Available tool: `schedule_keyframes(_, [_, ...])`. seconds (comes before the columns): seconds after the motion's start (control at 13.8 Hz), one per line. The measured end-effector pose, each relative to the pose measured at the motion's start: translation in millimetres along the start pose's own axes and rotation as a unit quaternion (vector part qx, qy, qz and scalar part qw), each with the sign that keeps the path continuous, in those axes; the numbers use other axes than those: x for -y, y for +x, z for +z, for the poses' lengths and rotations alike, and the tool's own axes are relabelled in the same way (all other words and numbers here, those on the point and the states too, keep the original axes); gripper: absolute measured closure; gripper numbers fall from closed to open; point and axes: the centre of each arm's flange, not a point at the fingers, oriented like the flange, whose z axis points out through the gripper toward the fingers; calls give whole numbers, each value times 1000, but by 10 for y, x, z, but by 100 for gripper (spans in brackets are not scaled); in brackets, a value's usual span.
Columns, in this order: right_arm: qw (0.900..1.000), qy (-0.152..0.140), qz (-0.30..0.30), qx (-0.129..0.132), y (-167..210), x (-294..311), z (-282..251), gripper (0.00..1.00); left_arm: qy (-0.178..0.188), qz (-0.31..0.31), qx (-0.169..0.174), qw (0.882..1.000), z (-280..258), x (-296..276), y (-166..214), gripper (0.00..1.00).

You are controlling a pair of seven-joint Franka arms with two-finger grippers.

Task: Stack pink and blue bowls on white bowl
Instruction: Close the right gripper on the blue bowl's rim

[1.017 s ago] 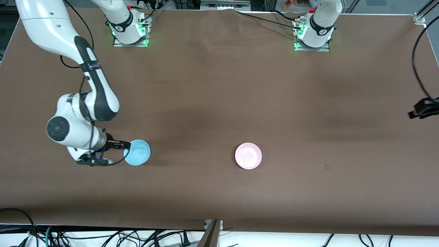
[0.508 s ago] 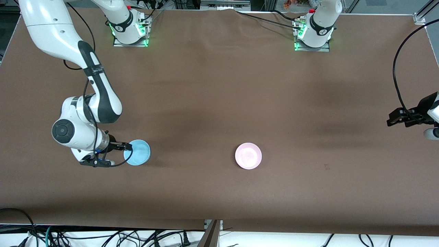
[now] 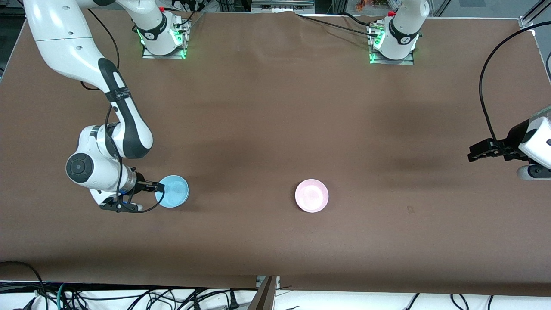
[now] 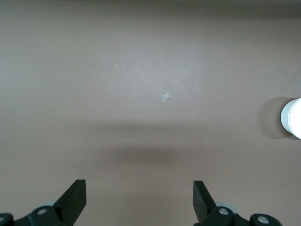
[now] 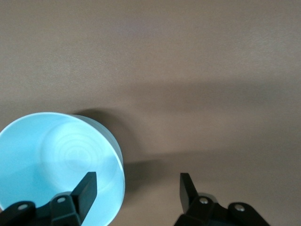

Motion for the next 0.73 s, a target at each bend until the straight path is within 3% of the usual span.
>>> schedule_keyframes(0.07, [1000,5,3,0,1,15,25,26,0,-2,-3,1000,-27,23,5,0])
schedule_keyframes(0.22, [1000,10,7,3,-5,26,67,52,0,-4,-6,1000,-51,52,11,0])
schedule_keyframes(0.36, [1000,10,5,4,-12,57,74,57,0,-5,-4,1000,-32,62,17,0])
schedule_keyframes(0.51, [1000,11,3,3,-14,83,70,79,-1,-6,0,1000,26,72,34,0])
schedule_keyframes(0.58, [1000,11,3,2,-10,91,62,79,-2,-6,2,1000,56,74,45,0])
schedule_keyframes(0.73, [1000,13,0,-3,13,129,15,98,-3,-7,2,1000,88,88,61,0])
